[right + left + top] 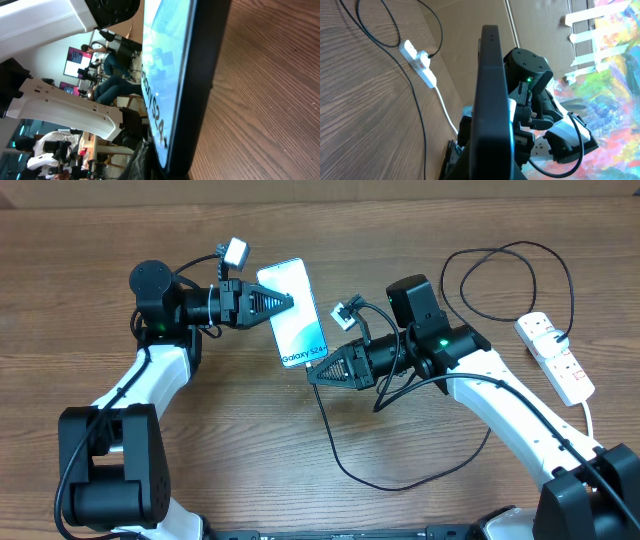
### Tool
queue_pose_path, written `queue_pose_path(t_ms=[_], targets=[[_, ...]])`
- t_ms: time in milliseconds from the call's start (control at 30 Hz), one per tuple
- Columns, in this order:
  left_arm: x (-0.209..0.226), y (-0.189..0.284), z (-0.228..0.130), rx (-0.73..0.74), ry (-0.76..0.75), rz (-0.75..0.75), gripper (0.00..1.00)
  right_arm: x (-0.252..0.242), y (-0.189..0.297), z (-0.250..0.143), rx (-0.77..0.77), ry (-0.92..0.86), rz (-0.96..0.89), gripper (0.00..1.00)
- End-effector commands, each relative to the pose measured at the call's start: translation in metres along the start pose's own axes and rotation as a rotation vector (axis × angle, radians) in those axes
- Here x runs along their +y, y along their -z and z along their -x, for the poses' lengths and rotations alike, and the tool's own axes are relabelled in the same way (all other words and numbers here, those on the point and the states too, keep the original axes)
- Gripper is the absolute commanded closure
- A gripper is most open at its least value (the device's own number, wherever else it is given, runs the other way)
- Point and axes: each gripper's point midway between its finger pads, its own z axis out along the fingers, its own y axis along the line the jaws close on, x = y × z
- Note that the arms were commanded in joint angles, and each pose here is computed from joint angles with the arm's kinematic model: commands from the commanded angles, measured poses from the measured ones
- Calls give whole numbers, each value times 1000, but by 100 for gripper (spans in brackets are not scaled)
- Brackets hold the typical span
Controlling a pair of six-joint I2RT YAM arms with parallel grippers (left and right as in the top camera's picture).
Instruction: Plug charger to phone and switch on socket
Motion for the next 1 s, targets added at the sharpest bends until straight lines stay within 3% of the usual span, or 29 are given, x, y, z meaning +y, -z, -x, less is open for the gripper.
queue_pose_path(t_ms=[0,967], targets=[[-6,-2,-2,28,-14,-8,96,7,3,13,-25,40,-2,96],[-6,-5,-4,36,-24,-11,96,3,4,27,-70,111,-38,96]])
